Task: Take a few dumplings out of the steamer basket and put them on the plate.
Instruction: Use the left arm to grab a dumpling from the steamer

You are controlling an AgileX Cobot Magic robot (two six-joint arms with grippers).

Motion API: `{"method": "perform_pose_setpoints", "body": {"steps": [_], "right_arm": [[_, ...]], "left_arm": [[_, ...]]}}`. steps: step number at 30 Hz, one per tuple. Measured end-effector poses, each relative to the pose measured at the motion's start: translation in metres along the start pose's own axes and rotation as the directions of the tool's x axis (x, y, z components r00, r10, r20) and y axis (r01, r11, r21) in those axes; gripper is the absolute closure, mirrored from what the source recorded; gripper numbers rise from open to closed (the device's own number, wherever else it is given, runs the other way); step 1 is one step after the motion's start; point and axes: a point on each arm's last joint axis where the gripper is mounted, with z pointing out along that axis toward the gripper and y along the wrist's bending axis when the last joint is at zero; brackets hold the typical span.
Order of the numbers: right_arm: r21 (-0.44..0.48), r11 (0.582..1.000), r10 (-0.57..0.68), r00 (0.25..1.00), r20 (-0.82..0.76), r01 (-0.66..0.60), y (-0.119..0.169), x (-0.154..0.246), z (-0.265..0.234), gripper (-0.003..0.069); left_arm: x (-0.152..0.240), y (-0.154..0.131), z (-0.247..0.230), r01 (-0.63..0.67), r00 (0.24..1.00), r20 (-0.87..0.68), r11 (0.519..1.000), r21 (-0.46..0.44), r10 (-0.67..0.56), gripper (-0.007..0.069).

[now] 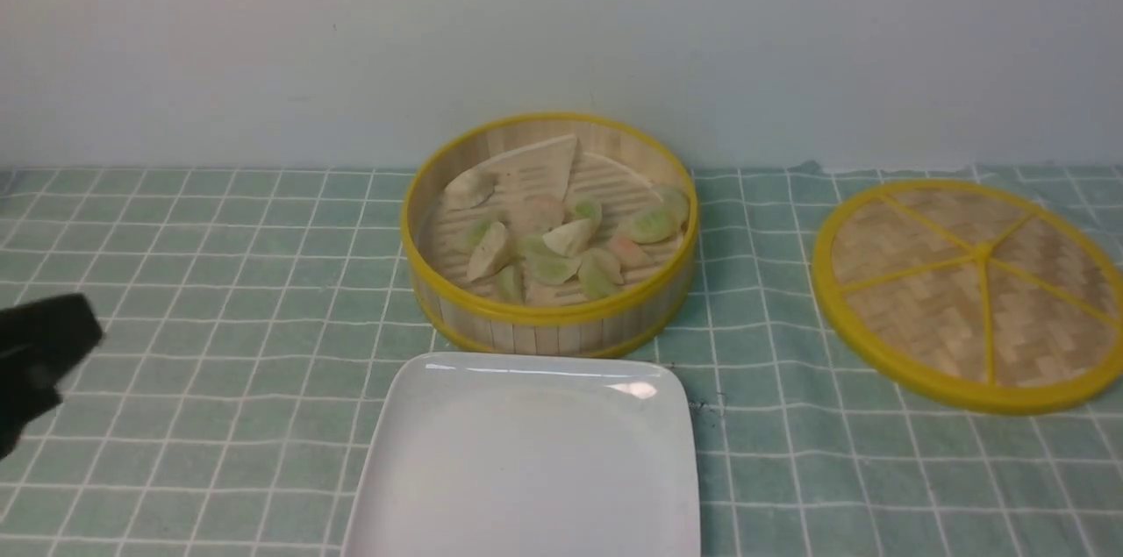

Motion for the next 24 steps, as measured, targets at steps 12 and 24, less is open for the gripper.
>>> {"method": "perform_pose_setpoints", "body": {"steps": [12,24], "right_arm": [[-0.063,0.893,-0.379,0.67,-0.638,0.445,0.075,-0.02,0.025,0.0673],[-0.173,0.765,-0.421,0.279,-0.863,0.62,0.093,-0.021,0.071,0.0673]], "left_arm": [[-0.061,-0.017,0.15,-0.275,0.835,-0.459,0.953,0.128,0.303,0.0631],[-0.062,-0.049,0.274,-0.46,0.651,-0.559,0.853,0.247,0.513,0.0631]]}}
